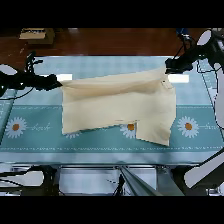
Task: Fold the shirts.
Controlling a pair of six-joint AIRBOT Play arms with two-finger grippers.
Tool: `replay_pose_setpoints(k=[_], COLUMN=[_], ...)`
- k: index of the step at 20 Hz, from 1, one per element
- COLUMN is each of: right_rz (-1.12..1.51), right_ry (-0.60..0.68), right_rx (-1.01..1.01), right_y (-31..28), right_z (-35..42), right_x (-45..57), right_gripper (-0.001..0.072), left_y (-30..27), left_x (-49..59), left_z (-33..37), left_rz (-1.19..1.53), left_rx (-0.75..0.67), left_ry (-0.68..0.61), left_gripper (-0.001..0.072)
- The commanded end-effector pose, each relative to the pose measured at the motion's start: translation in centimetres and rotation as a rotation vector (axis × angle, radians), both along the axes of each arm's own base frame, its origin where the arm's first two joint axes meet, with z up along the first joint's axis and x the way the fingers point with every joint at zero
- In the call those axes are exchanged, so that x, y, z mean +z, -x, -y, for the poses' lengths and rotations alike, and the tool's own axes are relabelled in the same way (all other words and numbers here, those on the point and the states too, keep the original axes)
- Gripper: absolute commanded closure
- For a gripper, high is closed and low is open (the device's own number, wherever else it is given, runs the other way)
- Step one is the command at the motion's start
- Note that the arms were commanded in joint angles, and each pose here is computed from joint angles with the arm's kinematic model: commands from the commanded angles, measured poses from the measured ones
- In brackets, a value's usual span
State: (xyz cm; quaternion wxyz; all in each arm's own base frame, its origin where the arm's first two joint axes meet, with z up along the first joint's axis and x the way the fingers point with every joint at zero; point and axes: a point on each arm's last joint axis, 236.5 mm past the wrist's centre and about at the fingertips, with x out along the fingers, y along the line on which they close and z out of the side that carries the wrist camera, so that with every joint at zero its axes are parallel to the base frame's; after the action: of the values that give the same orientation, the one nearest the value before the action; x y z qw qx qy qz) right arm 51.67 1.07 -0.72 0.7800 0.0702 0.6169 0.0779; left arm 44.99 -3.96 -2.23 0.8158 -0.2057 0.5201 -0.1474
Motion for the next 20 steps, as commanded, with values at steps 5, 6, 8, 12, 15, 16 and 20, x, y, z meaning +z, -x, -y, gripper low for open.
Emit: replay_pose_setpoints(k=[5,6,8,12,15,16,20], right_rz=[-0.210,-0.200,-0.199,-0.256,-0.247,-0.243,-0.217], right_ry=[0.142,0.134,0.116,-0.066,-0.126,-0.141,-0.228], right_rx=[0.006,-0.030,-0.114,-0.163,-0.172,-0.172,-0.171], right_y=[8.7,9.4,11.3,15.0,15.4,15.3,14.4], right_z=[7.3,8.6,11.3,11.0,10.3,9.9,8.1], right_x=[4.9,6.0,7.1,6.2,4.7,4.1,3.1], right_gripper=[0.0388,0.0353,0.0344,0.0256,0.0256,0.0256,0.0256], left_y=[8.1,9.6,14.0,21.1,24.8,25.2,24.5], left_x=[4.6,4.9,3.6,-0.7,-4.2,-5.4,-8.4], left_z=[-1.5,-2.8,-5.6,-4.6,-2.1,-1.5,0.3], left_rz=[-0.249,-0.271,-0.379,-0.574,-0.677,-0.678,-0.626], left_rx=[-0.097,-0.084,-0.048,0.070,0.053,0.066,0.118], left_ry=[0.146,0.130,0.062,0.160,0.206,0.206,0.193], left_gripper=[0.0358,0.0358,0.0320,0.0044,0.0044,0.0045,0.0055])
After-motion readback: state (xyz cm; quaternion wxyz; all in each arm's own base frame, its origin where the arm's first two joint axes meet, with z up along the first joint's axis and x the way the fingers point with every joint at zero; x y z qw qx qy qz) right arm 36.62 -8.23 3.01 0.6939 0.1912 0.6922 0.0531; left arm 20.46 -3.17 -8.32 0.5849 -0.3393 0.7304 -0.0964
